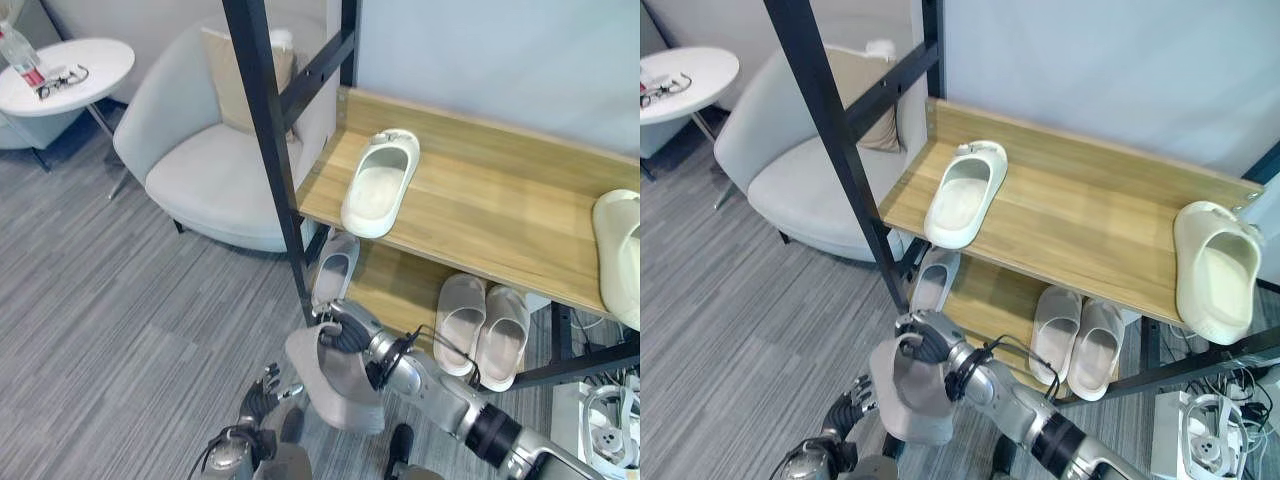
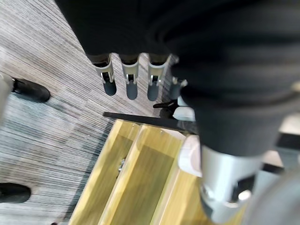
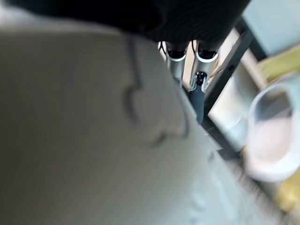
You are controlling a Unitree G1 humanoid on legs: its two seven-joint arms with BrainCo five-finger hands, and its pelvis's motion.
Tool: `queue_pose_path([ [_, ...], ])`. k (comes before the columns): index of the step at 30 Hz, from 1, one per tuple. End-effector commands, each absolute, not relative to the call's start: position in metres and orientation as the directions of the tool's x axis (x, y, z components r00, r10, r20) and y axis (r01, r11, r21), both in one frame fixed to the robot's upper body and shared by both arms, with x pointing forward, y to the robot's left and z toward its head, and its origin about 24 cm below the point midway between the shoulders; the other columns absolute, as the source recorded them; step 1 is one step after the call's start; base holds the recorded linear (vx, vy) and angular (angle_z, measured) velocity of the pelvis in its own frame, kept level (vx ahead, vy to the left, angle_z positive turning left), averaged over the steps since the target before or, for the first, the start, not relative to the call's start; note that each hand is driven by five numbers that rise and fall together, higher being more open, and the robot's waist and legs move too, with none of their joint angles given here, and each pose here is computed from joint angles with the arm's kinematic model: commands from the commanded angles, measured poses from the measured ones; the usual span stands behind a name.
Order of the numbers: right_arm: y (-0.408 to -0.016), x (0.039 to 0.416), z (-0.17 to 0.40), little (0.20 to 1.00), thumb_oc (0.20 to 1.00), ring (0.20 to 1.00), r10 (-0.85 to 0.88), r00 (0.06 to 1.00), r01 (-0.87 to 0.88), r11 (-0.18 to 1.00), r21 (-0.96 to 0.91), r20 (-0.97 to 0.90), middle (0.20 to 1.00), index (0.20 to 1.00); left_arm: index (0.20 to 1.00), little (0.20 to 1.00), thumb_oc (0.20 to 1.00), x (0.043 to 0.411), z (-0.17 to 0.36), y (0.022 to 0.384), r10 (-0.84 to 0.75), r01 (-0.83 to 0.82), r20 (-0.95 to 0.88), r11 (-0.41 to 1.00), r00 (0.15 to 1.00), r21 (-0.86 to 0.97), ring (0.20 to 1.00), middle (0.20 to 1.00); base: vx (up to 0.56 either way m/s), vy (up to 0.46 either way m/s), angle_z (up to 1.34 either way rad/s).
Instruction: Arrange the slippers neatly on the shoe rack.
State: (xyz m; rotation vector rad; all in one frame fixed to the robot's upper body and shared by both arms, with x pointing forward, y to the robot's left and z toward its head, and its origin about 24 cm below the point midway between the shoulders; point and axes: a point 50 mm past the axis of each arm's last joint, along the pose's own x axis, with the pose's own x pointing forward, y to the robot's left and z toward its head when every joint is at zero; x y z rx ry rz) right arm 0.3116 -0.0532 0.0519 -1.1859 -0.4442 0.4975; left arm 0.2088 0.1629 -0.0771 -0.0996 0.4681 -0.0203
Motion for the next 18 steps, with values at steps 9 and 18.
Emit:
queue_pose_path([
  [9,-0.151,0.377,0.209,0.200,0.200,0.200,0.279,0.669,0.707,0.044,-0.705,0.689,0.200,0.200,1.000,1.000,1.000,0.277,0.055,0.172,-0.136,0.025,0.209,0.888,0.968,0.460,1.000,1.000,-0.09,0.046,0.30],
  [18,-0.199,0.386,0.223,0.200,0.200,0.200,0.085,0.686,0.727,-0.049,-0.684,0.723,0.200,0.200,1.000,1.000,1.000,0.299,0.063,0.175,-0.079,-0.030,0.221,0.892,0.972,0.450,1.000,1.000,-0.01,0.028,0.01],
])
